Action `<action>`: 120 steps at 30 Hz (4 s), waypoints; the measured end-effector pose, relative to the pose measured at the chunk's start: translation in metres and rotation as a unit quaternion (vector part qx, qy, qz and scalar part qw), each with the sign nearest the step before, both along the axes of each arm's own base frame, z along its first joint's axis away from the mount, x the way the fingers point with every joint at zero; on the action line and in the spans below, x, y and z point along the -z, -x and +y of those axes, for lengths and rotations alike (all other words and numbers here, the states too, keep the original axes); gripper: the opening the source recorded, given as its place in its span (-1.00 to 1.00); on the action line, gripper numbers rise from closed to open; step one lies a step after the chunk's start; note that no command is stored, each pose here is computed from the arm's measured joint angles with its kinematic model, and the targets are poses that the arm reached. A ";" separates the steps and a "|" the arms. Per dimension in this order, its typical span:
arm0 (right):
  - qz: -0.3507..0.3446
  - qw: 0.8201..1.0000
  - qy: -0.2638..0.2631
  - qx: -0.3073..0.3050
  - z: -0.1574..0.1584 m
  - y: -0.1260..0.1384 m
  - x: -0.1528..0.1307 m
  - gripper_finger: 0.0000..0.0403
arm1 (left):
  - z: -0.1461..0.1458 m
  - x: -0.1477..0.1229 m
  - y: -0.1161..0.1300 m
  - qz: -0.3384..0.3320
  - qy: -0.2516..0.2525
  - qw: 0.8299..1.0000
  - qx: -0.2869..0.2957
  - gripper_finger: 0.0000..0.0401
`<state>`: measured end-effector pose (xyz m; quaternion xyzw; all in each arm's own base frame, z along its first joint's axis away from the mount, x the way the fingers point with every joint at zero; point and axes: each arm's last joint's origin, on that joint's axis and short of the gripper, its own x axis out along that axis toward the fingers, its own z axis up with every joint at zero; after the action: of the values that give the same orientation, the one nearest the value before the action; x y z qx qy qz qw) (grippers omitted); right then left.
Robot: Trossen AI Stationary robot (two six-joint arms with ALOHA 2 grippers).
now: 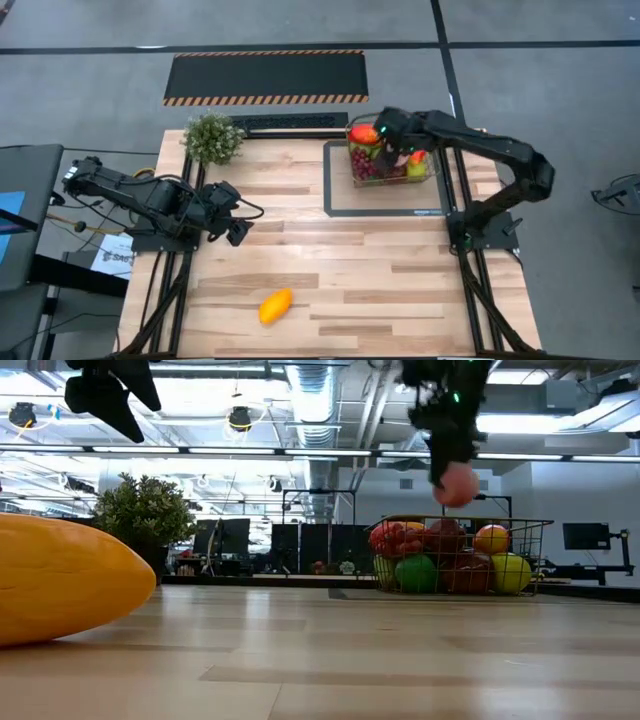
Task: Build produce basket
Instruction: Put the peach into the gold wire basket, then put the yellow mango into the gold wire basket
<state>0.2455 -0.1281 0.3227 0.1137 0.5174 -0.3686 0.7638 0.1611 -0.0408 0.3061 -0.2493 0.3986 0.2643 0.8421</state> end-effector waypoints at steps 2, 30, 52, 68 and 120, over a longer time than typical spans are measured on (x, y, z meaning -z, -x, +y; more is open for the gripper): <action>-0.010 1.000 0.009 0.026 -0.017 0.012 0.009 0.39 | 0.001 0.000 0.000 -0.001 0.003 1.000 -0.008 0.73; -0.019 0.996 -0.003 0.092 -0.086 0.023 0.031 0.96 | 0.009 0.000 -0.001 -0.003 0.007 0.999 -0.045 0.73; -0.239 0.898 -0.086 -0.359 0.166 -0.138 0.022 0.92 | 0.008 0.003 0.003 0.039 0.011 0.999 0.002 0.73; -0.237 0.791 -0.038 -0.563 0.259 -0.243 0.098 0.92 | 0.012 0.006 0.016 0.095 -0.011 0.995 0.003 0.73; -0.078 0.888 -0.145 -0.430 0.094 -0.202 0.025 0.30 | 0.014 0.006 0.018 0.103 -0.043 0.994 0.001 0.73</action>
<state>0.4477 -0.0340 0.2982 0.0175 0.5023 0.0848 0.8604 0.1434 -0.0270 0.2999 -0.1840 0.4719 0.3050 0.8065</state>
